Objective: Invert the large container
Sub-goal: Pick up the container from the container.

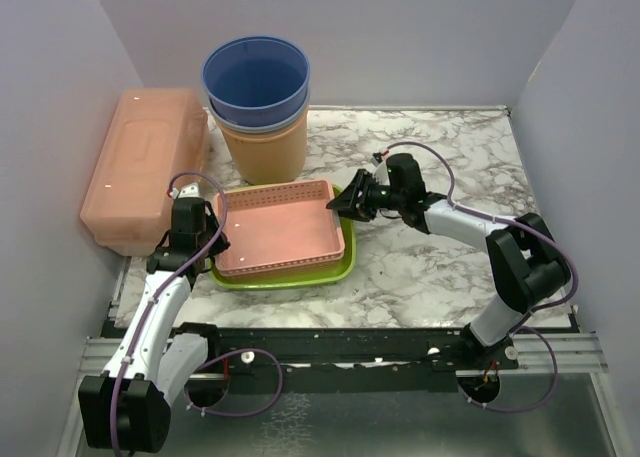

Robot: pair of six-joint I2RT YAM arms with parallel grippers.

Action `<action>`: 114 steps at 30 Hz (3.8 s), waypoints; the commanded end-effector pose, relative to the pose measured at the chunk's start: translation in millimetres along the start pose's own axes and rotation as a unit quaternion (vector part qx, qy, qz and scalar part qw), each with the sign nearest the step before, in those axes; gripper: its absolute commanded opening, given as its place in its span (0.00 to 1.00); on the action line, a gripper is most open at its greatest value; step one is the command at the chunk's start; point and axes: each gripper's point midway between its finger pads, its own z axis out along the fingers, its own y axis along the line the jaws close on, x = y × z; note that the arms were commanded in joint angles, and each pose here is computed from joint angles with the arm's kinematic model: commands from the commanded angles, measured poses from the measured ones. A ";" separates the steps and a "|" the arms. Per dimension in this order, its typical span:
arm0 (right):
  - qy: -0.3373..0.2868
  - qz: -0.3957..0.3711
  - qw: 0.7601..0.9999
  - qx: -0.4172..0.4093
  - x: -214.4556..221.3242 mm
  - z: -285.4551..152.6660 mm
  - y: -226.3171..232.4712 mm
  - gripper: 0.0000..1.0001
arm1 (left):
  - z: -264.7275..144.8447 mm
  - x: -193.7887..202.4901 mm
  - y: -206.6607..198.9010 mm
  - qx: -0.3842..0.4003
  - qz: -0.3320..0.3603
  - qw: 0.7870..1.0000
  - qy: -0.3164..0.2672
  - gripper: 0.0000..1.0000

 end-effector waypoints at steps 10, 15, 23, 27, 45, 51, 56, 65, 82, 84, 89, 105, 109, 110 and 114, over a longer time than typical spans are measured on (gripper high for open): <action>0.055 0.014 0.998 -0.015 50.7 2.1 -2.3 0.54 | -8.8 -6.1 -43.9 0.106 -0.017 0.994 -0.007 0.25; 0.048 0.012 0.998 -0.029 47.0 -5.9 13.4 0.57 | -8.3 -5.8 -44.0 0.106 -0.017 0.994 -0.005 0.25; 0.019 0.038 0.999 -0.033 31.6 -13.6 29.7 0.65 | -11.0 -12.1 -34.3 0.078 -0.024 0.996 -0.024 0.25; -0.018 0.044 0.998 -0.040 21.7 -26.5 31.5 0.70 | -14.0 -16.3 -27.8 0.060 -0.032 0.997 -0.036 0.24; 0.008 0.080 0.985 -0.151 32.3 -42.8 39.4 0.34 | -11.8 -16.3 -24.7 0.051 -0.031 0.998 -0.034 0.21; 0.013 0.066 0.986 -0.153 31.0 -43.0 44.2 0.34 | -12.9 -16.7 -25.5 0.054 -0.030 0.997 -0.035 0.21; 0.004 0.077 0.982 -0.174 26.2 -45.8 52.1 0.38 | -12.9 -17.2 -25.4 0.054 -0.030 0.997 -0.036 0.21; -0.017 0.126 0.974 -0.189 14.7 -42.2 42.4 0.51 | -13.7 -17.8 -25.3 0.054 -0.030 0.997 -0.039 0.21; -0.093 0.159 0.978 -0.097 -11.4 -44.2 12.3 0.63 | -16.9 -20.9 -25.1 0.055 -0.030 0.997 -0.049 0.21; -0.084 0.146 0.981 -0.098 -11.1 -42.9 15.3 0.62 | -16.2 -20.6 -25.8 0.056 -0.030 0.997 -0.047 0.21; -0.063 0.126 0.979 -0.147 -9.0 -44.1 31.9 0.39 | -15.5 -20.1 -26.0 0.057 -0.029 0.997 -0.045 0.21; -0.031 0.045 0.980 -0.190 -5.4 -52.9 62.8 0.01 | -21.5 -26.0 -27.9 0.065 -0.027 0.996 -0.061 0.55; -0.039 0.030 0.980 -0.191 -5.3 -57.0 65.6 0.01 | -25.4 -27.6 -32.9 0.079 -0.024 0.994 -0.064 0.72; -0.041 0.026 0.980 -0.194 -5.0 -58.6 67.6 0.01 | -26.8 -28.6 -33.9 0.082 -0.024 0.994 -0.067 0.76; -0.054 0.007 0.975 -0.214 -9.3 -66.3 81.2 0.01 | -34.9 -36.1 -32.5 0.083 -0.026 0.992 -0.090 0.91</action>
